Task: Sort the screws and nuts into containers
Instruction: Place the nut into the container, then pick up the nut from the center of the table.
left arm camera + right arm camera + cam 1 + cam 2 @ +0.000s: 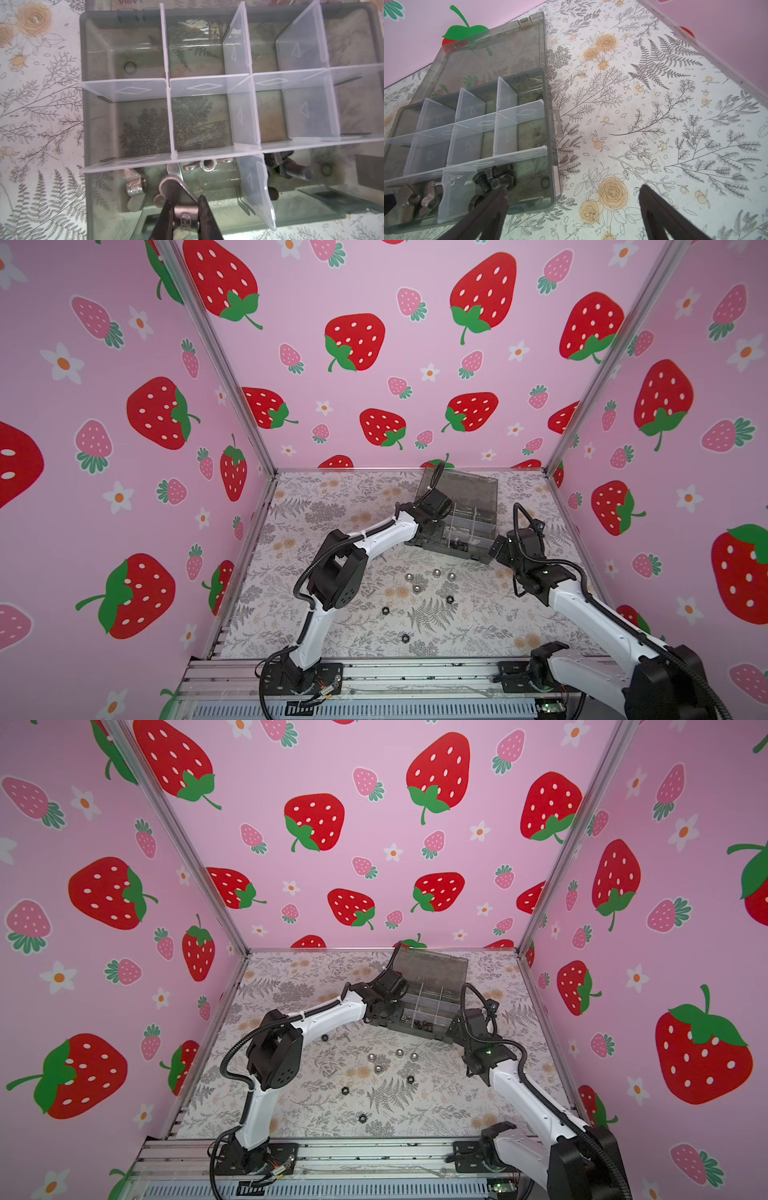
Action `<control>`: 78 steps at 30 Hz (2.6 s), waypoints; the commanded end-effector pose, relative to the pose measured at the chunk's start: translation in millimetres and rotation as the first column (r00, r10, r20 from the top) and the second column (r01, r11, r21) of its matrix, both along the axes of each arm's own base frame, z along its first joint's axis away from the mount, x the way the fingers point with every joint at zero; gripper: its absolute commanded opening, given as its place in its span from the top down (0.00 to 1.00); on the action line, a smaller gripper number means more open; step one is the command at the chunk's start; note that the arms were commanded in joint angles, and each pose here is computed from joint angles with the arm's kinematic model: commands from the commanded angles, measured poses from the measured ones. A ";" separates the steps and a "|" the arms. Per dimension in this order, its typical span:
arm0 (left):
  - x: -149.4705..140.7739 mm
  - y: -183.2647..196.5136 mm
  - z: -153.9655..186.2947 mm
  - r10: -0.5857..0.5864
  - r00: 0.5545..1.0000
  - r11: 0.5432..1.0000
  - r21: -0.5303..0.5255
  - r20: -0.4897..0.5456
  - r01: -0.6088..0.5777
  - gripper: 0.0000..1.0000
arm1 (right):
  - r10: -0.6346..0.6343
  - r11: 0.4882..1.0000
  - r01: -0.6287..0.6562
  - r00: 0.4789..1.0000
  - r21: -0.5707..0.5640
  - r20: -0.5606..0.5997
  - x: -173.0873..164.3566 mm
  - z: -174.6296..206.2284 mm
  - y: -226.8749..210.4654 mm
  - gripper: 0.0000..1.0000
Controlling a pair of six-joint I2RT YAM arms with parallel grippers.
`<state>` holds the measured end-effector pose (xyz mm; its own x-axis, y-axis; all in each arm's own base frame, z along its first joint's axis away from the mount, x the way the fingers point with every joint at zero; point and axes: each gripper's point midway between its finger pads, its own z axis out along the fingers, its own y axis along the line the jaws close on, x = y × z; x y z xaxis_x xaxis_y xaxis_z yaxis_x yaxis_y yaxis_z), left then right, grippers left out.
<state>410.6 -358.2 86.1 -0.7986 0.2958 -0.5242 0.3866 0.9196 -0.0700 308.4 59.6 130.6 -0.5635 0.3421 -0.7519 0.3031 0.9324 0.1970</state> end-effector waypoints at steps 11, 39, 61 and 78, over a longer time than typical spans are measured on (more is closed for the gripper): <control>-3.2 -11.1 11.7 -0.039 0.999 0.997 -0.063 -0.009 0.039 0.63 | -0.003 1.000 0.003 1.000 0.003 0.003 -1.7 0.3 -2.0 0.00; -81.5 128.1 71.1 0.335 0.932 0.929 -0.209 0.134 -0.304 0.01 | 0.310 0.948 -0.318 0.935 -0.023 -0.170 -28.5 -43.6 121.8 0.08; -132.1 269.6 28.2 0.726 0.686 0.655 -0.352 0.049 -0.668 0.00 | 0.393 0.887 -0.454 0.838 -0.086 -0.378 -35.3 -93.9 174.1 0.29; -132.5 270.7 19.6 0.726 0.688 0.654 -0.330 0.019 -0.681 0.01 | 0.385 0.885 -0.460 0.808 -0.069 -0.447 -47.1 -115.3 168.8 0.47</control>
<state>274.7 -88.6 102.7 -0.6349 -0.4757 -0.6088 -0.3241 0.8793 -0.3491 265.4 231.9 22.6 -0.8744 -0.1207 -0.4699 -0.1272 0.9917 -0.0180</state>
